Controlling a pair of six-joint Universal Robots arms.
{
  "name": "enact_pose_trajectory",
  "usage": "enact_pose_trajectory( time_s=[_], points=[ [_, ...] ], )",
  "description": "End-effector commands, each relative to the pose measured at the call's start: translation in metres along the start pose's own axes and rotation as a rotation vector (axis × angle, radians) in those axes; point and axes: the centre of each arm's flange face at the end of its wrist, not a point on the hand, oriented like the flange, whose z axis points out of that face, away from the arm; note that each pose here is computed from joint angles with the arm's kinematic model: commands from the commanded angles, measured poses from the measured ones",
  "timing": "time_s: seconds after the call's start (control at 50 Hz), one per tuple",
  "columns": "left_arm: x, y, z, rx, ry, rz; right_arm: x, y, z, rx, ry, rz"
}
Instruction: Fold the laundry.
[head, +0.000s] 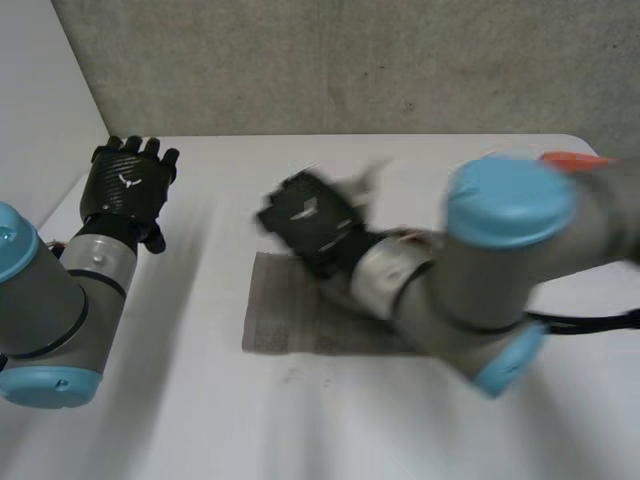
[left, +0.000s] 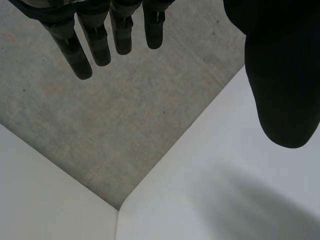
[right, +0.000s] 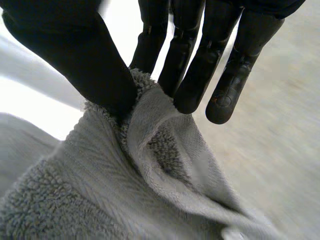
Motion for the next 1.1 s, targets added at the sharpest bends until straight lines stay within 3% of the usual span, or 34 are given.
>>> enact_pose_trajectory(
  time_s=[0.02,0.1,0.2,0.34,0.54,0.76,0.96,1.1],
  points=[
    [0.006,0.009,-0.005,-0.029,0.02,0.002,-0.069,0.027,0.029,-0.05,-0.164,0.024],
    [0.009,0.006,-0.006,-0.02,0.029,0.001,-0.068,0.028,0.03,-0.101,-0.151,0.035],
    [0.015,-0.004,-0.007,0.017,0.058,-0.004,-0.047,0.034,0.023,-0.207,-0.024,0.04],
    [0.042,-0.032,-0.017,0.105,0.14,-0.056,0.007,0.042,-0.023,-0.33,0.157,0.15],
    [0.09,-0.033,-0.028,0.104,0.272,-0.117,0.01,0.107,-0.082,-0.553,0.184,0.275],
    [0.09,-0.03,-0.028,0.095,0.272,-0.118,0.036,0.145,-0.104,-0.594,0.317,0.233],
    [0.068,-0.033,-0.024,0.074,0.229,-0.121,0.068,0.087,-0.089,-0.44,0.387,0.032],
    [0.052,-0.03,-0.022,0.033,0.195,-0.119,0.017,0.032,-0.04,-0.26,0.248,-0.079]
  ],
)
